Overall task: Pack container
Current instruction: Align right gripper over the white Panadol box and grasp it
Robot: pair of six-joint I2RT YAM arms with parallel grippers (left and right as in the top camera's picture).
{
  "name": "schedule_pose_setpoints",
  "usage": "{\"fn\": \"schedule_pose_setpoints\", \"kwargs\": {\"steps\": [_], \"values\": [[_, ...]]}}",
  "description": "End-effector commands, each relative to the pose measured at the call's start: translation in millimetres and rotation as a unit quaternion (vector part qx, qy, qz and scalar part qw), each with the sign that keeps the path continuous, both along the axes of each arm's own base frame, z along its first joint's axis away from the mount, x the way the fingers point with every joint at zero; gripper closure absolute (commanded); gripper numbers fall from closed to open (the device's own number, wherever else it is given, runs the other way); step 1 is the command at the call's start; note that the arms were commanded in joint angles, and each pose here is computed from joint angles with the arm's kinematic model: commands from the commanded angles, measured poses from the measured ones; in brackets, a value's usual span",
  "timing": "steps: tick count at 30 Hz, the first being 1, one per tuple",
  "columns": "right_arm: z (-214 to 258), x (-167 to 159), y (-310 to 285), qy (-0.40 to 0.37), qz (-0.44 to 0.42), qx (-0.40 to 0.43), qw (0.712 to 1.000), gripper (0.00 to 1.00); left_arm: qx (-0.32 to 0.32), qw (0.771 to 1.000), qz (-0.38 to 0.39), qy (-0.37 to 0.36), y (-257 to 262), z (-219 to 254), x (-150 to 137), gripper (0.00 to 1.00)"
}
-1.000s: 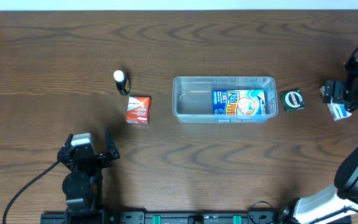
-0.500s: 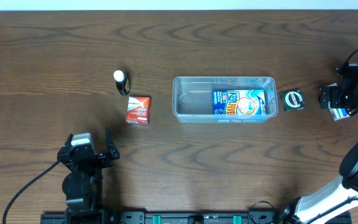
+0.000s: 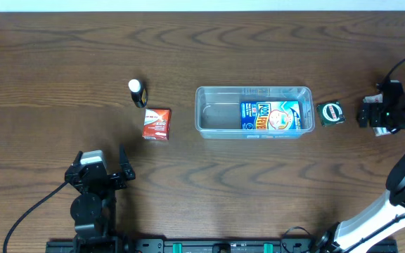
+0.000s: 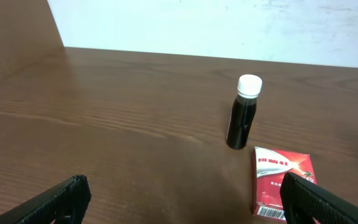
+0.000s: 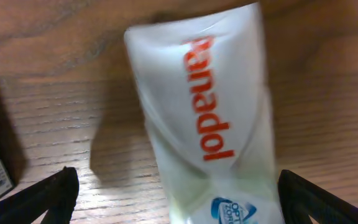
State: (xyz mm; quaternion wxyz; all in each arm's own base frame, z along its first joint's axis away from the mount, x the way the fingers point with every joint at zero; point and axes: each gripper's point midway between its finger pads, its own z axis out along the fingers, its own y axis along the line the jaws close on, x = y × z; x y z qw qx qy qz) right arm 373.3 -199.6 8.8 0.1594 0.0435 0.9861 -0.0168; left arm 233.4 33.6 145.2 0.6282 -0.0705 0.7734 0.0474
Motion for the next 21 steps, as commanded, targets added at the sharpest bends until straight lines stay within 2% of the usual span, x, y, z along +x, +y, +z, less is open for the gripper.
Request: {"fn": "schedule_pose_setpoints", "kwargs": {"steps": [1,6,12,17,21], "values": [[-1,2,12,-0.013,-0.015,0.047,0.999,0.01,0.004,1.0,-0.004,0.015,0,-14,0,0.02],[0,5,19,-0.014,-0.016,0.053,0.998,0.03,0.004,1.0,-0.004,0.015,0,-14,0,0.02],[-2,2,2,0.0,-0.03,0.005,1.0,0.07,0.004,1.0,-0.004,0.015,0,-14,0,0.02],[0,5,-3,-0.006,-0.032,-0.005,0.999,0.24,0.004,1.0,-0.004,0.015,0,-14,0,0.02],[0,4,-6,-0.004,-0.035,-0.013,0.999,0.43,0.004,1.0,-0.004,0.015,0,-14,0,0.02]]}}
